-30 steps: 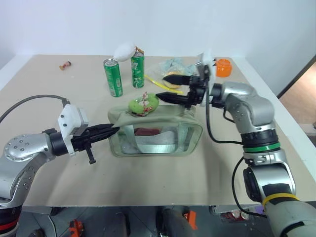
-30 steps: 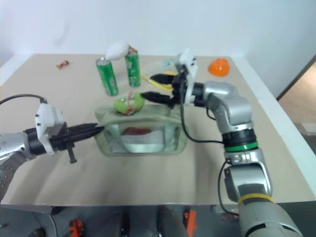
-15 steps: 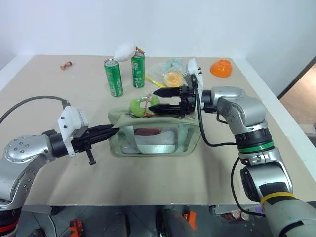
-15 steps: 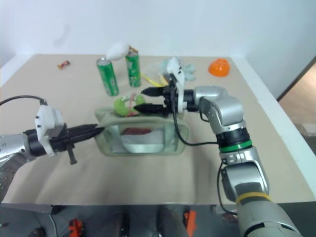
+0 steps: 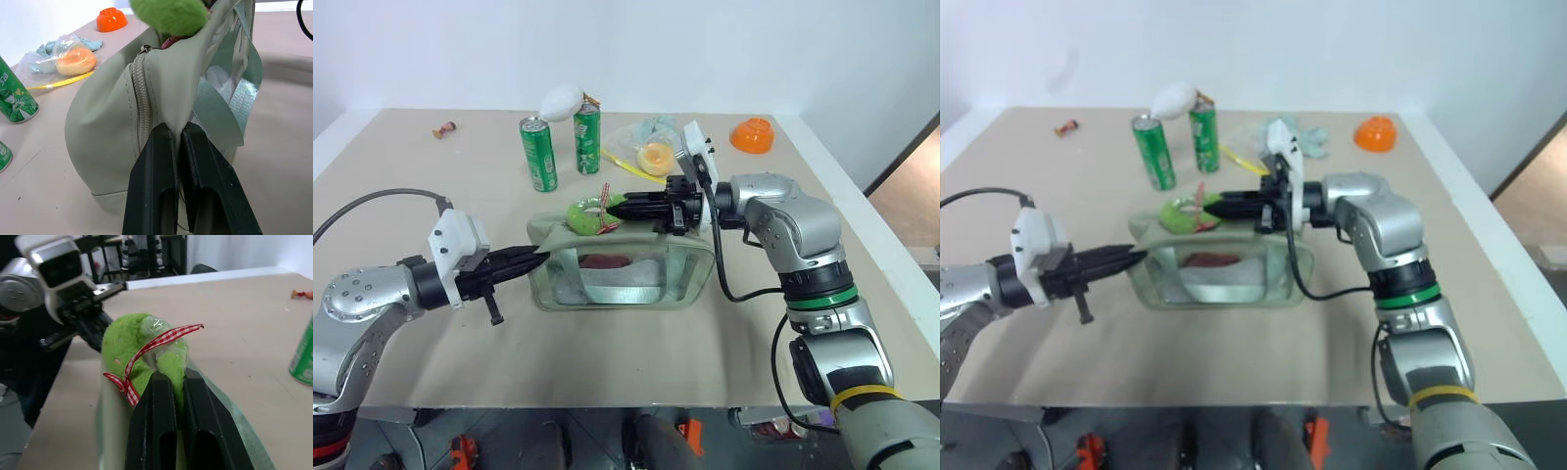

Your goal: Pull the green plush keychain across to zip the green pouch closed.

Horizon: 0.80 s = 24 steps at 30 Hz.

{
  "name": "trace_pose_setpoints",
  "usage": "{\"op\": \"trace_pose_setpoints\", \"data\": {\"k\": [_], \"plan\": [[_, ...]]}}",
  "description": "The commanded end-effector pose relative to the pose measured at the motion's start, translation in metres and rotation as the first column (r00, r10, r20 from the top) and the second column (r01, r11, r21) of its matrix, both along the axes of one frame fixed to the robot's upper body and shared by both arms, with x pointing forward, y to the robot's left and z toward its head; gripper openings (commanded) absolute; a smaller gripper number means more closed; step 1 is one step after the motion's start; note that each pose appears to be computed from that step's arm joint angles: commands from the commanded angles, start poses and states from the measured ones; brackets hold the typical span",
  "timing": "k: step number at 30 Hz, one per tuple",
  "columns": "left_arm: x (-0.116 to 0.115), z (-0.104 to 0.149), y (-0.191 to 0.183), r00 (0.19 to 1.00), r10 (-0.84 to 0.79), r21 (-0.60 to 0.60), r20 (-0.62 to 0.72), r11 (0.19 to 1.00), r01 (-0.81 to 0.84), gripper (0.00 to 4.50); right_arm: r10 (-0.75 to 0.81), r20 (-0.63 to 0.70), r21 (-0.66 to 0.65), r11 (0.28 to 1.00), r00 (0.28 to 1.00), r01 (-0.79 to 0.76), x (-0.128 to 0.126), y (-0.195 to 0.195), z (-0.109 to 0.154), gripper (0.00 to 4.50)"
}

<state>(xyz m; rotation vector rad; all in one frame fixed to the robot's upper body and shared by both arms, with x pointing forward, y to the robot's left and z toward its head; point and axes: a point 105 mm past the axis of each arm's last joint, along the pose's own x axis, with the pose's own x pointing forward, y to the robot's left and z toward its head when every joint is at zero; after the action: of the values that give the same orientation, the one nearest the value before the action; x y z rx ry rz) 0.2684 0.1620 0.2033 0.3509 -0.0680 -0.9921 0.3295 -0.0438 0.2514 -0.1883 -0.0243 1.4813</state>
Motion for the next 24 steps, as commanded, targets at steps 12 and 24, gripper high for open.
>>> {"op": "trace_pose_setpoints", "data": {"k": [12,24], "plan": [[0.011,-0.001,0.002,0.998,0.061,-0.013,-0.013,0.998,-0.062,0.0,-0.234,0.228,0.174,0.965,0.945,0.197,-0.001,-0.058,0.058,0.05],[0.02,0.003,0.005,0.995,0.099,-0.001,0.033,0.995,-0.099,0.0,-0.357,0.263,0.137,0.933,0.896,0.332,0.004,-0.093,0.056,0.05]]}}
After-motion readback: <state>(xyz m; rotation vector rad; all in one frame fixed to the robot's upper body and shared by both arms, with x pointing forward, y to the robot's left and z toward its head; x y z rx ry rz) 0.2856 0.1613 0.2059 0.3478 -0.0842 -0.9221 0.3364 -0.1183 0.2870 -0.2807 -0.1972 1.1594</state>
